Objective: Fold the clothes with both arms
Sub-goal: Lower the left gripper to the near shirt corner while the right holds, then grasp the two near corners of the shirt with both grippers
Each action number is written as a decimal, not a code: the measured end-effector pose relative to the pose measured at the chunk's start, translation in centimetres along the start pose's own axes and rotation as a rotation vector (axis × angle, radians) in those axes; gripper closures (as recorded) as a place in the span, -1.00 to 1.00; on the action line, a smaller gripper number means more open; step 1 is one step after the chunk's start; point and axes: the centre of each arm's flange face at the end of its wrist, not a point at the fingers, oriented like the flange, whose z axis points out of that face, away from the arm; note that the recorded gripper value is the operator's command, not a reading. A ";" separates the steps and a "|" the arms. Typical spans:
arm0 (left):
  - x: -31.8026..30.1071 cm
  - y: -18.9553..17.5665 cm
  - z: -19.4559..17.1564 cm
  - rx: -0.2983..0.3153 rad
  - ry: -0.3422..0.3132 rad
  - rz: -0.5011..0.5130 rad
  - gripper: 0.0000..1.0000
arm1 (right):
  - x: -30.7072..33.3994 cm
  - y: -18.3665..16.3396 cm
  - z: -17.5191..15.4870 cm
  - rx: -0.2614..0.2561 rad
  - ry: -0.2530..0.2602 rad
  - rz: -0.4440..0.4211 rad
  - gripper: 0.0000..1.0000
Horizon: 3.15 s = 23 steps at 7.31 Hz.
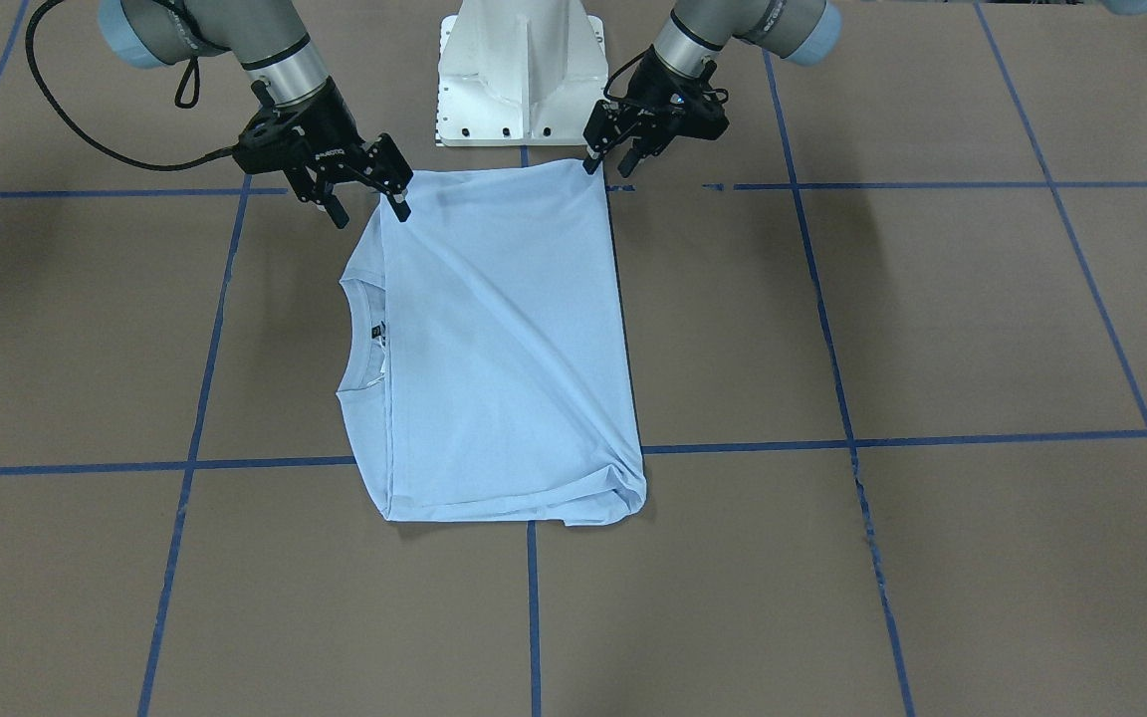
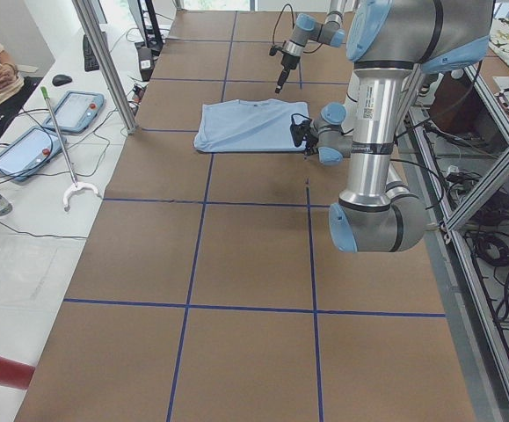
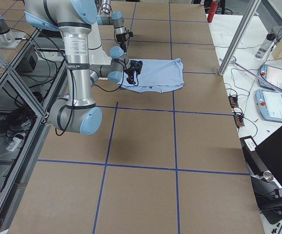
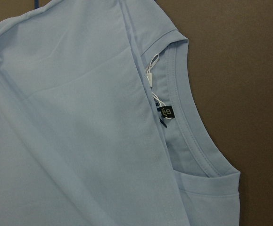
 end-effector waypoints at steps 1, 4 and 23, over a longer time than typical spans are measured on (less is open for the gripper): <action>0.0 1.0 0.6 -0.011 -0.005 -0.007 -0.38 | 0.0 0.0 0.1 0.000 0.001 0.002 -1.00; 0.3 1.8 1.7 -0.018 -0.008 -0.011 0.45 | 0.0 0.0 0.2 0.000 0.002 0.009 -1.00; 1.0 2.2 1.1 -0.033 0.011 -0.012 1.00 | -0.1 10.5 5.0 0.084 0.307 0.205 -0.10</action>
